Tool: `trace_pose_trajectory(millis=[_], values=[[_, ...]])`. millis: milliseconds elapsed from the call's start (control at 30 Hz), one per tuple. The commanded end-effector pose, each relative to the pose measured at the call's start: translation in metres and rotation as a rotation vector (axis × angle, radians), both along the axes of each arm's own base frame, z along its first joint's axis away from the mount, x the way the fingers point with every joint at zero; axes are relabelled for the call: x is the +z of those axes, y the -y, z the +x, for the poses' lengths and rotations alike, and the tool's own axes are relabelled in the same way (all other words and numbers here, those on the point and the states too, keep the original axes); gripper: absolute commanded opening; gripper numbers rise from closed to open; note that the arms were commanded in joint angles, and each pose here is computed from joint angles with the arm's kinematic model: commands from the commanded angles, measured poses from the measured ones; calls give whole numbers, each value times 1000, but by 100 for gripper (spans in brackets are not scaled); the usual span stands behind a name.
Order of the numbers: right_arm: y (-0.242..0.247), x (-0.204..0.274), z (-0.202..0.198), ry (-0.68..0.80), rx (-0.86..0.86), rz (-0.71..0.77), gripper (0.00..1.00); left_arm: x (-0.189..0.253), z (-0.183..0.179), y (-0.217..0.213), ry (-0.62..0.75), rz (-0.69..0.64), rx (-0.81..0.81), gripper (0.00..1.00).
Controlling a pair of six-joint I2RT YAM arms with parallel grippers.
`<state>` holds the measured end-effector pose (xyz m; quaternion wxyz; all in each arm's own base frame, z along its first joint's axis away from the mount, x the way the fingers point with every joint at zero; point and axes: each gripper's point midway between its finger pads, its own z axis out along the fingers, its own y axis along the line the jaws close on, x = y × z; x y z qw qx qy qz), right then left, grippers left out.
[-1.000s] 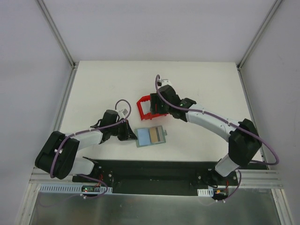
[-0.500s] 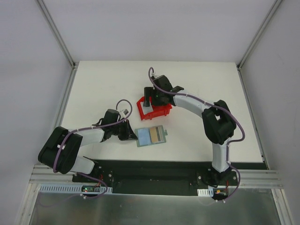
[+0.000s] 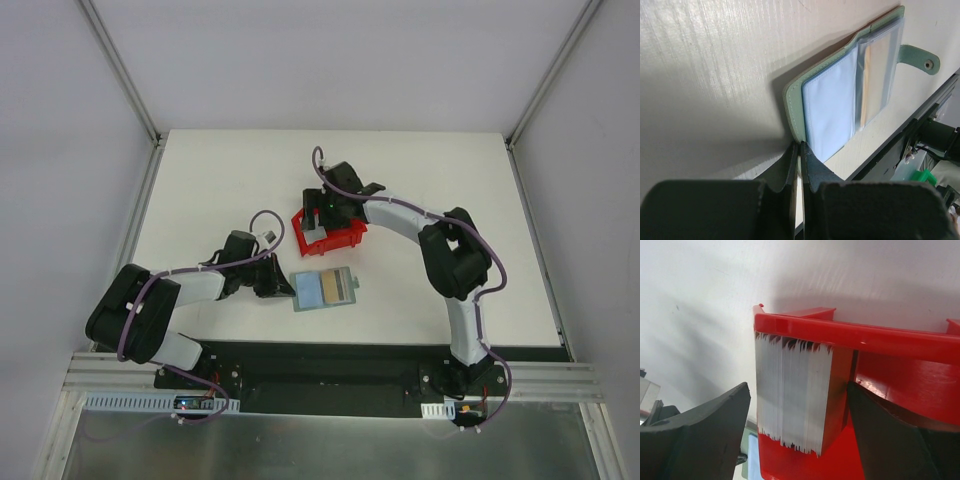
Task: Put the credit cards into the card holder
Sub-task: Pick up the credit card from the storage box.
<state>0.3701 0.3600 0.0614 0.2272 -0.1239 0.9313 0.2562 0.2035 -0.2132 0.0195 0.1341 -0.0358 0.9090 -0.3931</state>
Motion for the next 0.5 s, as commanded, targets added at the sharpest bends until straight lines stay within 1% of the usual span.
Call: trace_pose_trajectory(millis=[0,67,233,333,467], values=[[-11,28,7,28,13,96,79,9,10,5,46,-22,-24,0],[-10,33,7,27,11,114,75,9,10,5,48,-21,-23,0],[-8,49,8,48,16,146,68,9,9,5,47,-27,-29,0],[-7,52,8,49,16,155,61,10,10,6,48,-28,-28,0],[-8,54,7,46,22,162,56,10,10,6,47,-31,-31,0]])
